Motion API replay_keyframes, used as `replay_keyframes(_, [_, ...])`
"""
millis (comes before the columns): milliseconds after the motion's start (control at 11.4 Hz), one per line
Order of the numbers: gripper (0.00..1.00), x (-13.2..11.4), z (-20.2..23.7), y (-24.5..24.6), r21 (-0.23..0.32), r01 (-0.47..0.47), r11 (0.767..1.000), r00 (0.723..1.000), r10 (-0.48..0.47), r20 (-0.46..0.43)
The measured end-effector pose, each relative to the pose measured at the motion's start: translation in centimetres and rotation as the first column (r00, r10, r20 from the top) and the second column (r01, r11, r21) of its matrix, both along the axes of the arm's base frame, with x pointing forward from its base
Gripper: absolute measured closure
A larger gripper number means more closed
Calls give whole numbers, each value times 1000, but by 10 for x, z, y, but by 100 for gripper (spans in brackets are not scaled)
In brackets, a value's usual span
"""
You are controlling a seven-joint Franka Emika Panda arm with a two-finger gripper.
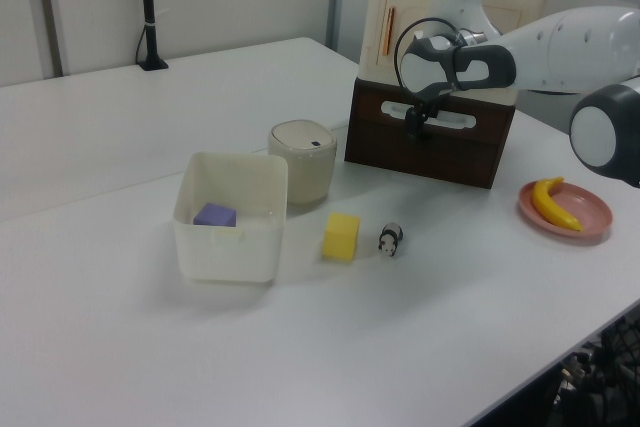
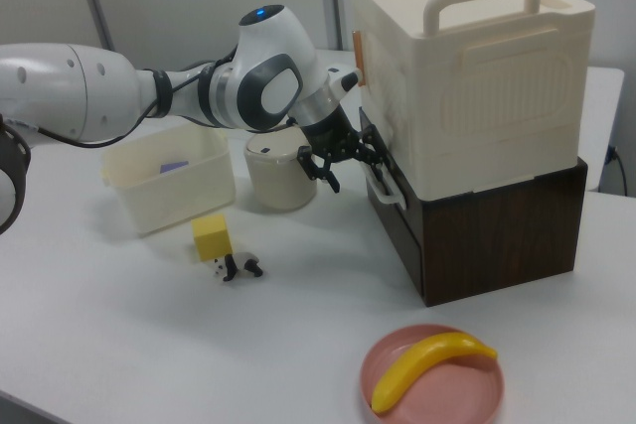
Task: Slide the drawer open
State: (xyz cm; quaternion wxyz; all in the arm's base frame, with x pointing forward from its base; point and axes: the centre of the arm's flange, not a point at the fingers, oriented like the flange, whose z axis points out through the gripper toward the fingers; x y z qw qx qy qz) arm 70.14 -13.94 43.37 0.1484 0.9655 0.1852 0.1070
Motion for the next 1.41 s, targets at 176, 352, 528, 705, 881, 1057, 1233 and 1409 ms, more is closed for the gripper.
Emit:
replay_keyframes(176, [12, -7, 3, 14, 5, -84, 996, 990, 84, -109])
replay_keyframes(352, [12, -20, 17, 38, 36, -154, 987, 963, 159, -219])
replay_keyframes(528, [12, -27, 25, 64, 62, -186, 981, 944, 196, -267])
replay_keyframes(705, [12, -32, 25, 87, 88, -213, 973, 924, 230, -306])
replay_keyframes(881, [11, -39, 27, 115, 121, -243, 962, 899, 271, -344])
replay_keyframes(1057, [10, -54, 54, 145, 150, -254, 955, 886, 292, -359])
replay_keyframes(1233, [9, -70, 81, 167, 159, -178, 971, 913, 223, -340])
replay_keyframes(1409, [0, -79, 90, 186, 157, 59, 986, 952, -8, -307])
